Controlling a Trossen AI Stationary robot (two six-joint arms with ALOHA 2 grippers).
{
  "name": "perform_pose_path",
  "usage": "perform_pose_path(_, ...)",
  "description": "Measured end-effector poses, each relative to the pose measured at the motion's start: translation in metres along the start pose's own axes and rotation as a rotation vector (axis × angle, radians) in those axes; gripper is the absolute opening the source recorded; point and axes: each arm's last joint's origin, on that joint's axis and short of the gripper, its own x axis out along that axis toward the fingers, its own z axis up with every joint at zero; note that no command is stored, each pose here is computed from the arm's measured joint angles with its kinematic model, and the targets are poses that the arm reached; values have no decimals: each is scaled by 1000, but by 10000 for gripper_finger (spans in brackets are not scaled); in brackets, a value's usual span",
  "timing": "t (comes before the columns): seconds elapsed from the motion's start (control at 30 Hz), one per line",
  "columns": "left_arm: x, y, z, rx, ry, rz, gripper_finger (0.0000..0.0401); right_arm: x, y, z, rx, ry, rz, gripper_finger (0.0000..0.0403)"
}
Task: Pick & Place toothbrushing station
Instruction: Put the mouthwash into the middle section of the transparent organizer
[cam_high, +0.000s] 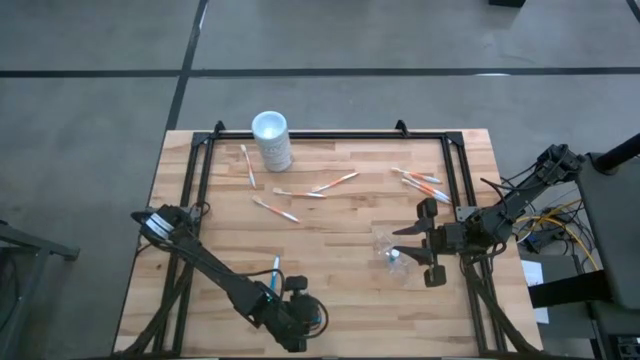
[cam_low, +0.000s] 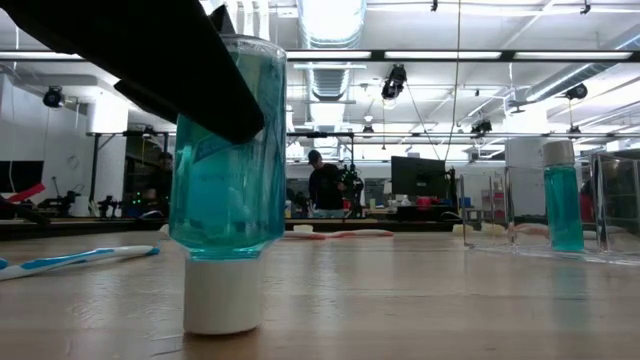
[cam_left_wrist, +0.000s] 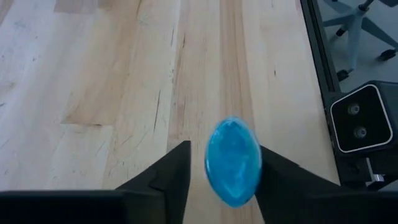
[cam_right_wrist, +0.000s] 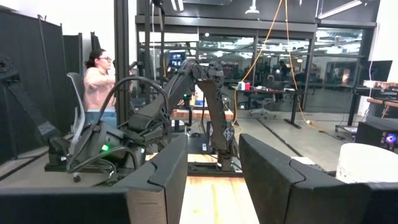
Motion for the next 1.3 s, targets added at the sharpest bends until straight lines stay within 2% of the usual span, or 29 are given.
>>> perform_pose_path(0.17, -1, -1, 2, -3, -4, -3, 116, 0, 0, 0, 0, 0, 0, 141)
perform_pose_path(0.33, -1, -1, 3, -5, -8, -5, 99, 0, 0, 0, 0, 0, 1, 141)
perform_pose_path(0.67, -4, -2, 6, -8, -25, -11, 98, 0, 0, 0, 0, 0, 0, 141)
perform_pose_path(0.93, -18, -1, 17, 36, -84, 0, 97, 0, 0, 0, 0, 0, 0, 141)
perform_pose_path(1.23, -35, -1, 31, 5, -168, -9, 97, 0, 0, 0, 0, 0, 0, 141)
perform_pose_path(1.3, -39, 0, 34, 29, -180, -10, 97, 0, 0, 0, 0, 0, 1, 141)
